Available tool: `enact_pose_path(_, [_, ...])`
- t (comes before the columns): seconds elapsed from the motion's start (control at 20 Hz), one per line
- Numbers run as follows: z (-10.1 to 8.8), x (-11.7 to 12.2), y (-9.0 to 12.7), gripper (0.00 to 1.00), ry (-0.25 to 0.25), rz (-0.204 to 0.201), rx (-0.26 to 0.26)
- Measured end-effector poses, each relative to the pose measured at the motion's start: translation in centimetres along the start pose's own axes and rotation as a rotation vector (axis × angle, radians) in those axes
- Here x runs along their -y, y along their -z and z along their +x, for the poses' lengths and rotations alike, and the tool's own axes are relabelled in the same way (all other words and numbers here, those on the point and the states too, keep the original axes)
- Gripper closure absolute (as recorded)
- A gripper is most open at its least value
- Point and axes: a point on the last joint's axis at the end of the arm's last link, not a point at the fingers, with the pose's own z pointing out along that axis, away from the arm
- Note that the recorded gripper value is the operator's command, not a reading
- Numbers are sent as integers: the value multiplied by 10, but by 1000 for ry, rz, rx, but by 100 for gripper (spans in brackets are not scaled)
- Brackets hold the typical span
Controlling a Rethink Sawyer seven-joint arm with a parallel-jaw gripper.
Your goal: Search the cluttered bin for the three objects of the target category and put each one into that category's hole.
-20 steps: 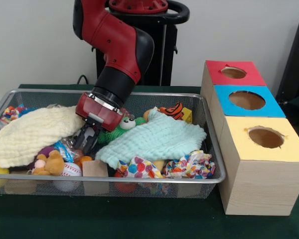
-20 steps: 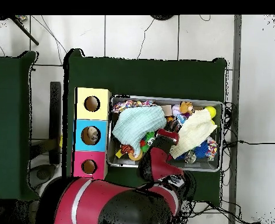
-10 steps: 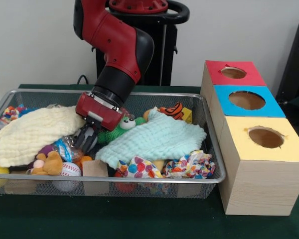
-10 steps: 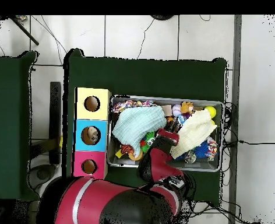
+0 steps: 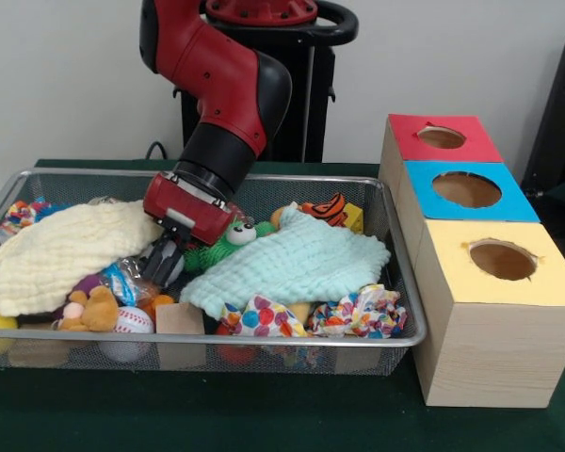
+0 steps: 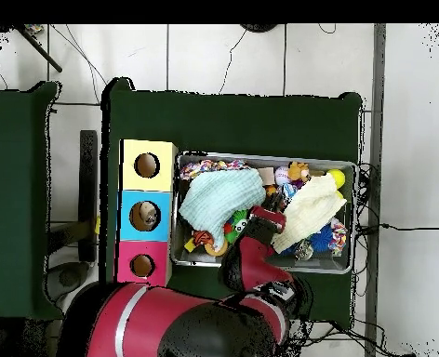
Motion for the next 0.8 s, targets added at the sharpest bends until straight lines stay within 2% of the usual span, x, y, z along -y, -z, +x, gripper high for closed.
enact_pose_path(0.15, [0, 0, 0, 100, 0, 0, -1])
enact_pose_path(0.2, [0, 0, 1, 0, 0, 1, -1])
enact_pose_path(0.8, [4, 2, 2, 0, -3, 3, -12])
